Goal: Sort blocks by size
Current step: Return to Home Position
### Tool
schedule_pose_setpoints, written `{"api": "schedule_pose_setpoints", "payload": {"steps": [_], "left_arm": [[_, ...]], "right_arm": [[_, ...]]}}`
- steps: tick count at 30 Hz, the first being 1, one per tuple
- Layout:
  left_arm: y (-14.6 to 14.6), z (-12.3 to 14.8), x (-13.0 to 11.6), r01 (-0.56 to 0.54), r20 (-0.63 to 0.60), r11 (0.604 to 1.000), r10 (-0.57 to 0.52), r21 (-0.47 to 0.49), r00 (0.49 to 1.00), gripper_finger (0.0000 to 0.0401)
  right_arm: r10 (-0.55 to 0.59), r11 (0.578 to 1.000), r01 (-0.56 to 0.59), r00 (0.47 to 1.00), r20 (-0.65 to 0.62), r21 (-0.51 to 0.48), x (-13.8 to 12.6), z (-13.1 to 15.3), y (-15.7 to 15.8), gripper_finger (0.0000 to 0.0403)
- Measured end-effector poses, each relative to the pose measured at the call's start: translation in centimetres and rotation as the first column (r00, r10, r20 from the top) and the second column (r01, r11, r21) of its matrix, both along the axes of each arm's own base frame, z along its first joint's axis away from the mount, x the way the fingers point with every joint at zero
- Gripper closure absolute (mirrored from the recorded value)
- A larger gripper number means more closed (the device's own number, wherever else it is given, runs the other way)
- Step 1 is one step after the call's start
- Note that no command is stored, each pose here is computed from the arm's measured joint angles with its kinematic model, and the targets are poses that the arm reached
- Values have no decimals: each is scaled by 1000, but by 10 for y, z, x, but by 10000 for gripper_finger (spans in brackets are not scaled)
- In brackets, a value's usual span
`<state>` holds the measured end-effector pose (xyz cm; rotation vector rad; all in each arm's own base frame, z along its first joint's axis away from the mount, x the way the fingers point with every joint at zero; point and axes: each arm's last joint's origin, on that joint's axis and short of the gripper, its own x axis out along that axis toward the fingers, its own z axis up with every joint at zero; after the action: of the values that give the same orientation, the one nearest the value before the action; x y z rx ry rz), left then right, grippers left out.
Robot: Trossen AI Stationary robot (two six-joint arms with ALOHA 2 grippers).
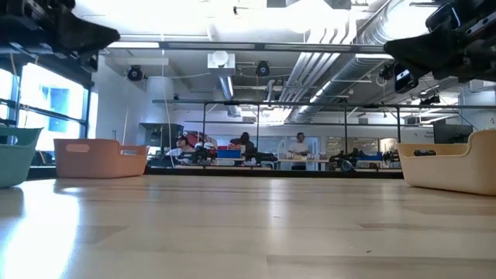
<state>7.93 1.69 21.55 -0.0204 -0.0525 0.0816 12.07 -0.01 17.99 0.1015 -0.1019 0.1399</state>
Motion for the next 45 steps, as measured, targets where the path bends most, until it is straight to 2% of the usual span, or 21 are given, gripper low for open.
{"api": "schedule_pose_setpoints", "payload": {"steps": [5,9,13,17,25,29,31,45], "left_arm": [[-2,-17,10,51,107,999,-51,5,993,399],[-4,-29,15,51,163,999,-51,-1,985,400],[-7,-32,16,45,128,999,-44,-9,991,400],[-9,-35,17,65,96,998,-63,-16,993,400],[-12,-41,17,93,38,995,-91,-37,995,400],[-12,-42,18,101,39,981,-96,-165,995,400],[-12,-41,18,104,44,975,-97,-198,994,400],[-12,-42,18,105,44,973,-98,-208,994,400]], "right_arm": [[1,999,-2,999,41,38,-4,5,0,402],[5,996,-3,1000,-15,91,-3,0,0,402],[13,996,-9,999,-47,86,-3,-4,4,402],[-6,1000,7,999,-45,28,-3,-4,7,402],[-40,999,41,998,-43,26,-3,-4,12,402],[-40,999,42,998,-56,30,-3,-5,12,402],[-40,999,42,997,-66,28,-3,-6,12,402],[-36,999,39,980,-196,9,-6,-19,13,402]]}}
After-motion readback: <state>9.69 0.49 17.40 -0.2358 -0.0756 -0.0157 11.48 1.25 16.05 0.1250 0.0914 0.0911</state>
